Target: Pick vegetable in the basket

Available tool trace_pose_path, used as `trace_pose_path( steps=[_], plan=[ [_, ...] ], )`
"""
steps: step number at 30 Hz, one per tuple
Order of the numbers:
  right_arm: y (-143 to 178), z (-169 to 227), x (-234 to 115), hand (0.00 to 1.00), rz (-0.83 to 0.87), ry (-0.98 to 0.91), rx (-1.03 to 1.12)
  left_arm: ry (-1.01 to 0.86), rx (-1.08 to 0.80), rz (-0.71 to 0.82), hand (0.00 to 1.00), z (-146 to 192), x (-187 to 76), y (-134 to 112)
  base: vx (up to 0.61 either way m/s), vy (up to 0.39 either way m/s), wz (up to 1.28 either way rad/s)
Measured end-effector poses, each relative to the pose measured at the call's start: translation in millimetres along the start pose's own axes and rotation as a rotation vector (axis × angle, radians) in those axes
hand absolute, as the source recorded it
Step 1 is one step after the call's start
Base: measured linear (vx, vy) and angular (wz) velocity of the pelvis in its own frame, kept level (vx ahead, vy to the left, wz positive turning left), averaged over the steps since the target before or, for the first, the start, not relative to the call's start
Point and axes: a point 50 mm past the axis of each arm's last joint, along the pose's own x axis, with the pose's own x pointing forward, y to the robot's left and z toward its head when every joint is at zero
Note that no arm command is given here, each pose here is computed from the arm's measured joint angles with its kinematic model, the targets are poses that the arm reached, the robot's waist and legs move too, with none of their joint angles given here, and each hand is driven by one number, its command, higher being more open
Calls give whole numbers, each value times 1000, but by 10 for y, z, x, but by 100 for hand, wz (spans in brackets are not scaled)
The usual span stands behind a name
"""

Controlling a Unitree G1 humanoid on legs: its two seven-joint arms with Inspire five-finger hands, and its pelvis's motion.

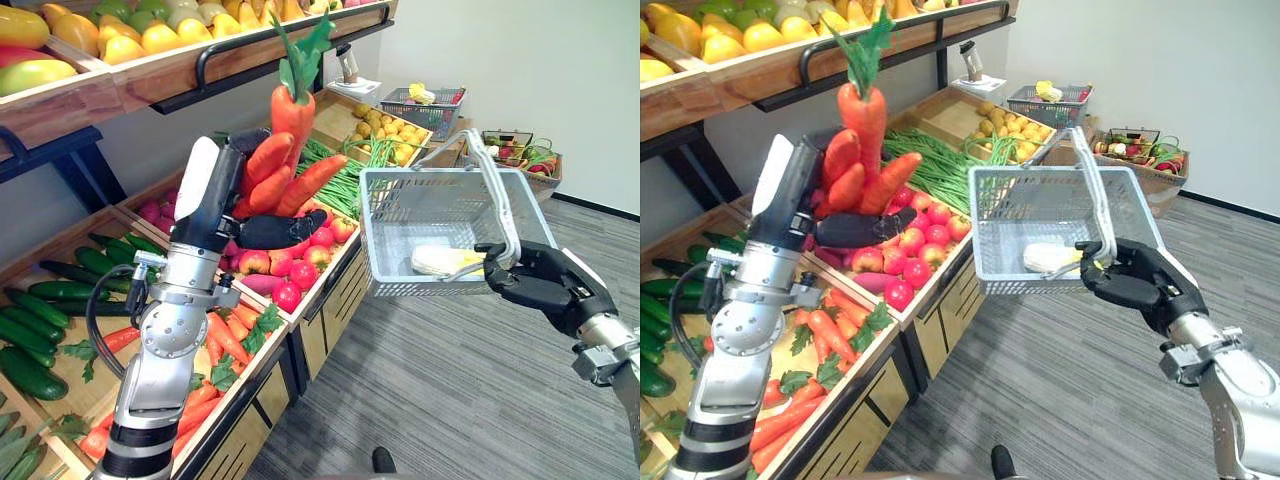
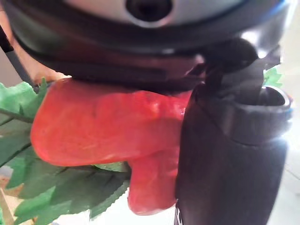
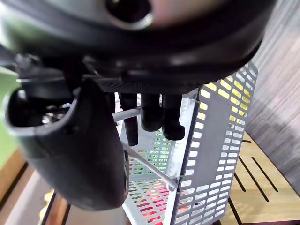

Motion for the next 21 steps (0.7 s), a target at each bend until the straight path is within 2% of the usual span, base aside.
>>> trace_pose_path(
  steps=[9,15,21],
  plan=[
    [65,333,208,0,207,-69,-124,-78,20,-11,0,81,73,49,-24,7,2],
    [192,288,286,0,284,-30,-169,-103,53,-70,0,97,74,53,-33,12,7],
    [314,232,334,0,366,1,-178,-137,155,-195,0,107,56,-25,-16,9,0]
  ],
)
